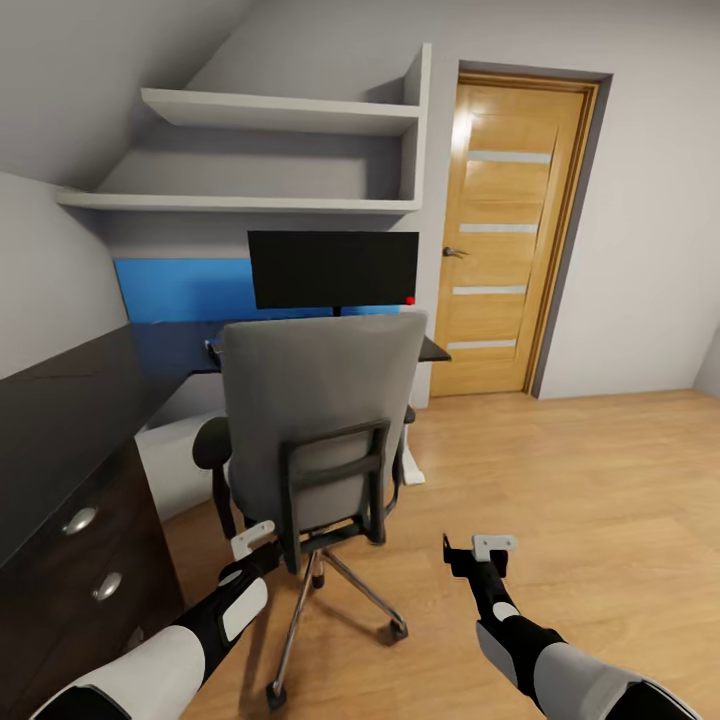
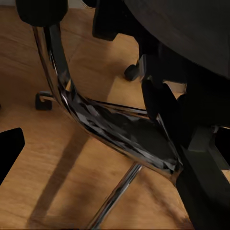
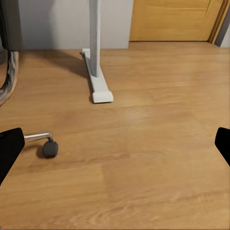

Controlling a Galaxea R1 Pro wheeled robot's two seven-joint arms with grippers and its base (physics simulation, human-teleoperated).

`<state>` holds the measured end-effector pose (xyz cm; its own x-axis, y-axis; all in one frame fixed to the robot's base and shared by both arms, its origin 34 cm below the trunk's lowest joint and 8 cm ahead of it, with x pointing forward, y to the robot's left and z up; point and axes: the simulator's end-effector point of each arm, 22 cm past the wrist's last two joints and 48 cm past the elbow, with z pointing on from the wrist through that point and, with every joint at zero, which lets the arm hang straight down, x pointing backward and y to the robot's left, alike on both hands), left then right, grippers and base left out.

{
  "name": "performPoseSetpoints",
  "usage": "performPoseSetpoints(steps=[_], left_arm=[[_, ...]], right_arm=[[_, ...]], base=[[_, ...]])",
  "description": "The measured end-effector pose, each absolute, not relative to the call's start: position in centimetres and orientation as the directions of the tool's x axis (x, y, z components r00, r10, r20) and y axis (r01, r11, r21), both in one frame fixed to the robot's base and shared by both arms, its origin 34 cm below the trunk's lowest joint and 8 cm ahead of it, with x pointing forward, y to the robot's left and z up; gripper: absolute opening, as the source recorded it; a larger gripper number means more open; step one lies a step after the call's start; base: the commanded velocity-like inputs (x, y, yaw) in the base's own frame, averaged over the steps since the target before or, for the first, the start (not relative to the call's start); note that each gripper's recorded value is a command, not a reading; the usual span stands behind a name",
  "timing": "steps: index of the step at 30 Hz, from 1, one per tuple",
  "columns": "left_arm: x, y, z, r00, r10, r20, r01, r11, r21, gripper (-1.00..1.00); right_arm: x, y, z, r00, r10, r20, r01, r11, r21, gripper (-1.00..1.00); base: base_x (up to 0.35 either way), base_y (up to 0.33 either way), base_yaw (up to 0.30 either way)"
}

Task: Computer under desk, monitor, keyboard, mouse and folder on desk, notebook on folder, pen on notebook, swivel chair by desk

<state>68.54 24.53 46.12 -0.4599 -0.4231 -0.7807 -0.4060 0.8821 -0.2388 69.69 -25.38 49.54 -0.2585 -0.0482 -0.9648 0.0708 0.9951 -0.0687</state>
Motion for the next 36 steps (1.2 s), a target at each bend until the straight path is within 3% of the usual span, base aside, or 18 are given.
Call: performPoseSetpoints(steps=[12, 26, 36], left_arm=[[68.7, 23.9, 46.3, -0.466, -0.406, -0.786, -0.386, 0.893, -0.232, 1.00], [68.5, 23.0, 46.0, -0.469, -0.423, -0.775, -0.390, 0.887, -0.247, 1.00], [68.5, 21.9, 46.1, -0.474, -0.422, -0.773, -0.378, 0.890, -0.254, 1.00]], right_arm=[[69.7, -25.3, 49.5, -0.260, -0.051, -0.964, 0.067, 0.995, -0.071, 1.00], [69.7, -25.2, 49.5, -0.260, -0.051, -0.964, 0.065, 0.995, -0.071, 1.00], [69.7, -25.0, 49.5, -0.259, -0.051, -0.964, 0.063, 0.996, -0.070, 1.00]], base=[[0.303, 0.058, 0.000], [0.044, 0.283, 0.000], [0.274, -0.099, 0.000]])
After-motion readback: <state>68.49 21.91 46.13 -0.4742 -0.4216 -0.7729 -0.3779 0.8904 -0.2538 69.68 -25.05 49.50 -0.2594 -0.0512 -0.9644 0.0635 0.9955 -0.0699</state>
